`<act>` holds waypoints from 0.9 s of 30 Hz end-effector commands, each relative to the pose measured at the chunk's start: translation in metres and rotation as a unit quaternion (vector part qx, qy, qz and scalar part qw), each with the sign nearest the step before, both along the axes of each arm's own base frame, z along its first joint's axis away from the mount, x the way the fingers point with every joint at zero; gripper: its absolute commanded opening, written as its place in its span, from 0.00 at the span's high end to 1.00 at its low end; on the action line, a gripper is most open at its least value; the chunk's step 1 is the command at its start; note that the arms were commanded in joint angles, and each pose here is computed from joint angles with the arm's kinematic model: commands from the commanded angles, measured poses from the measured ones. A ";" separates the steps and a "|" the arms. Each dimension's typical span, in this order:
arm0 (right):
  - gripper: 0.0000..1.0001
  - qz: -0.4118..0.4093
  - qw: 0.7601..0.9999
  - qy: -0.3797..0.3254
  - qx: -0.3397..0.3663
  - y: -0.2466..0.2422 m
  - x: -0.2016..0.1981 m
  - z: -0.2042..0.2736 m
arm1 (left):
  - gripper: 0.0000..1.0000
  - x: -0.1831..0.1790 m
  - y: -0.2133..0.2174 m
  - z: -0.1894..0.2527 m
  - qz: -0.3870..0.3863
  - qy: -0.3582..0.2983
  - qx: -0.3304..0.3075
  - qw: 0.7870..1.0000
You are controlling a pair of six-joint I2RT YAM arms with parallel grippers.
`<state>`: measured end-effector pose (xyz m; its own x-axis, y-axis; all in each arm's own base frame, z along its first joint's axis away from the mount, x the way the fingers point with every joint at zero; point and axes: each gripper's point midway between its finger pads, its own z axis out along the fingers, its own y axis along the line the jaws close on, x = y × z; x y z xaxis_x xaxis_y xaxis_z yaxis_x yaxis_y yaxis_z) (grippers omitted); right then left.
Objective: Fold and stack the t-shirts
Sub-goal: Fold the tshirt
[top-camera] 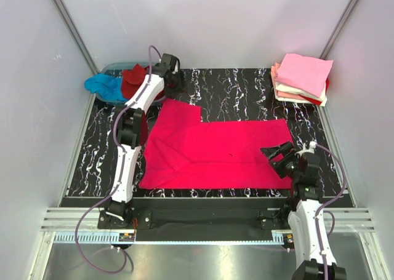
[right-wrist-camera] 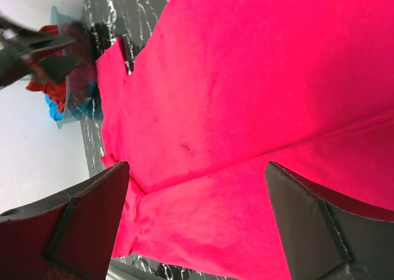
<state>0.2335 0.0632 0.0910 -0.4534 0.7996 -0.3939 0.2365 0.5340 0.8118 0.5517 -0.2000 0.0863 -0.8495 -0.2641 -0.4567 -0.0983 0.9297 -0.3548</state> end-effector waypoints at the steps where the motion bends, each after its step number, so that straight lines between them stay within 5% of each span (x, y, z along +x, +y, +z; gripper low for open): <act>1: 0.02 0.024 0.996 -0.086 0.007 0.008 0.011 0.033 | 0.34 0.026 -0.023 0.005 -0.023 -0.054 -0.025 0.998; 6: 0.02 0.025 0.996 -0.082 0.013 0.009 0.016 0.028 | 0.25 0.031 -0.015 -0.028 -0.018 -0.042 0.006 0.999; 16: 0.02 0.024 0.997 -0.071 0.018 0.008 0.019 0.021 | 0.30 -0.011 -0.021 -0.084 -0.032 0.053 0.037 0.997; 27: 0.02 0.023 0.998 -0.051 0.023 0.008 0.022 0.013 | 0.67 -0.054 -0.034 -0.099 -0.060 0.061 0.122 0.989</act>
